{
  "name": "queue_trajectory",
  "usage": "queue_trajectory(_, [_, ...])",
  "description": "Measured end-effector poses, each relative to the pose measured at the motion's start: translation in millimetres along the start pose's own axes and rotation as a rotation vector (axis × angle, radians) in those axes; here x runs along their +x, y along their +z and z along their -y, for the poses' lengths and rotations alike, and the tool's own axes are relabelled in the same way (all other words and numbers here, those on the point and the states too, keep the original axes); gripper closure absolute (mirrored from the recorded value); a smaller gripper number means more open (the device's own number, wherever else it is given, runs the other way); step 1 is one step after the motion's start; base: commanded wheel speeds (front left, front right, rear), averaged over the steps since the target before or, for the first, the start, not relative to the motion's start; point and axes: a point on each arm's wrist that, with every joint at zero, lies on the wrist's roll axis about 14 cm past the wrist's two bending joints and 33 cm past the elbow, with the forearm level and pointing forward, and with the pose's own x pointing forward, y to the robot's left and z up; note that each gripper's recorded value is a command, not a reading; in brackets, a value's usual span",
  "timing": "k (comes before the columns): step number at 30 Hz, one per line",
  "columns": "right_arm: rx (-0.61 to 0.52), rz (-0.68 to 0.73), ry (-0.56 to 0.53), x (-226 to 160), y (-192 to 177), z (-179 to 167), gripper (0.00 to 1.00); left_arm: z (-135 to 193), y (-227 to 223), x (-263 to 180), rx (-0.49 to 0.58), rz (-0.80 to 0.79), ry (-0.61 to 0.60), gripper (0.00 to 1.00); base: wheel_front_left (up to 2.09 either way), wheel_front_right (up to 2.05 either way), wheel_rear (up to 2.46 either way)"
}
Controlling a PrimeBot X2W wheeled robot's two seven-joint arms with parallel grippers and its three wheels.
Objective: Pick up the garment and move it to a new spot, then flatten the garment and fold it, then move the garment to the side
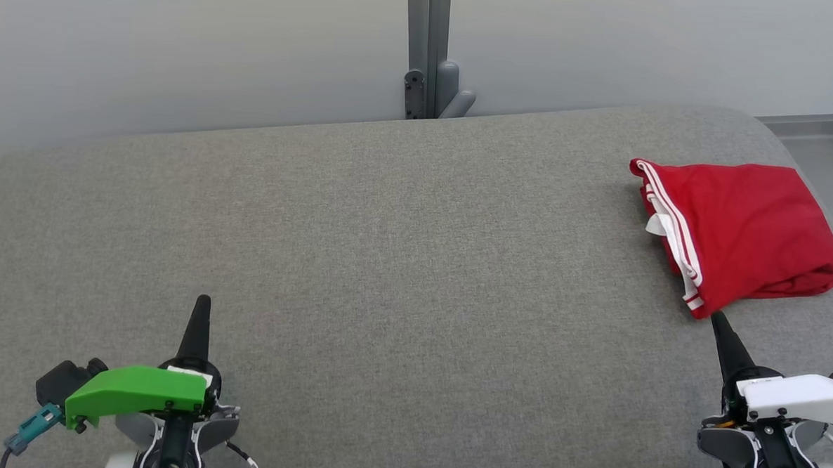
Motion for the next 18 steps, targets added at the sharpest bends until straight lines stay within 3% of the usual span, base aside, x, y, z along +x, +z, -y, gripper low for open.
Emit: queue_trajectory(18, [0.138, 0.018, 0.009, 2.4, 10.0, 0.2, 1.0, 9.4, 0.6, 8.1, -0.135, -0.011, -0.035, 1.0, 0.0, 0.0, 0.0])
